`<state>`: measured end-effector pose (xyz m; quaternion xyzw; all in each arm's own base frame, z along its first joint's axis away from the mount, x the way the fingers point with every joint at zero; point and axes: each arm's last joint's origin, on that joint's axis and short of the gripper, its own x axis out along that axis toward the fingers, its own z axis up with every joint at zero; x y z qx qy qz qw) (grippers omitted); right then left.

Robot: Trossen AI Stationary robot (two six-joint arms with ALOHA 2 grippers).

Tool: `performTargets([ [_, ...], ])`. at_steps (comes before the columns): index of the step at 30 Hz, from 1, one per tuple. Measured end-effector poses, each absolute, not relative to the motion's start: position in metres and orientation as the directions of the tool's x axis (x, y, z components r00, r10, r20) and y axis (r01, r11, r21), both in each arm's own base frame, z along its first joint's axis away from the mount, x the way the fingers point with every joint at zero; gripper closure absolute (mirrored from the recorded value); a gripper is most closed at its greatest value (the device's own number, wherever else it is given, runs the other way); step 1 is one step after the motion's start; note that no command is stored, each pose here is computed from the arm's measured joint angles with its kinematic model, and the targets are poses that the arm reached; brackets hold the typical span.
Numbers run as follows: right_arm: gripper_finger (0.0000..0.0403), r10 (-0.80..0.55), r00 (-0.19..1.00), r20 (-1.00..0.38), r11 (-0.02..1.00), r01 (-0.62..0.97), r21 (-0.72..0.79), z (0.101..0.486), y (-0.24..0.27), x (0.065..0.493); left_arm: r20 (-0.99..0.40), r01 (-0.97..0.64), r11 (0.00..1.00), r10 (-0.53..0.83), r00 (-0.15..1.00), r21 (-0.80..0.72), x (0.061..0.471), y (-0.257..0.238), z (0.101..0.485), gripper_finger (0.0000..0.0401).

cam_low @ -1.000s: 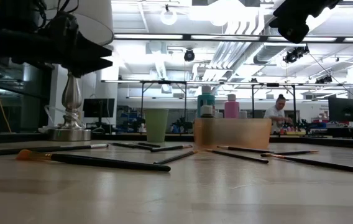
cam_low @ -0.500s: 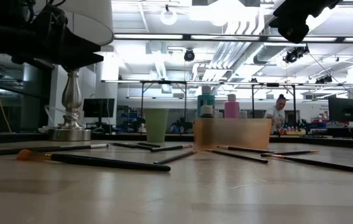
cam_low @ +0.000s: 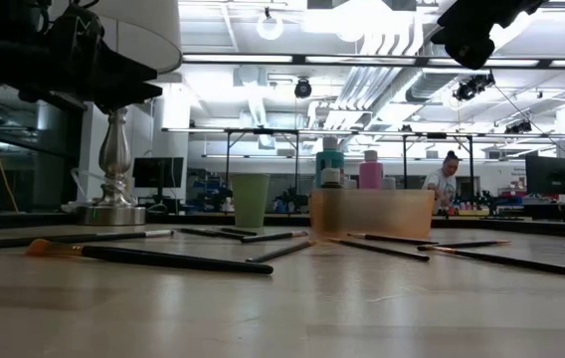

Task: Pick & Place Paint Supplies
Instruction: Put the large pink paint bottle into the orange bin

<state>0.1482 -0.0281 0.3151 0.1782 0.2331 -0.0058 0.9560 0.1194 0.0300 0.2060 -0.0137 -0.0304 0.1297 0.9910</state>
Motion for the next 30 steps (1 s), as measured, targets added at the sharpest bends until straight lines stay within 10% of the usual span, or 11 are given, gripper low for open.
performTargets([
  [18, 0.029, 0.045, 0.896, -0.442, 0.999, -0.038, 0.025, 0.316, -0.029, 0.149, -0.071, -0.26, 0.965, 0.257, 0.964, -0.03, 0.119, 0.03, 0.194, 0.0128],
  [30, 0.029, 0.071, 0.896, -0.439, 0.96, 0.059, 0.275, 0.316, -0.028, 0.149, -0.145, -0.261, 0.965, 0.255, 0.956, -0.028, 0.119, 0.03, 0.187, 0.0128],
])
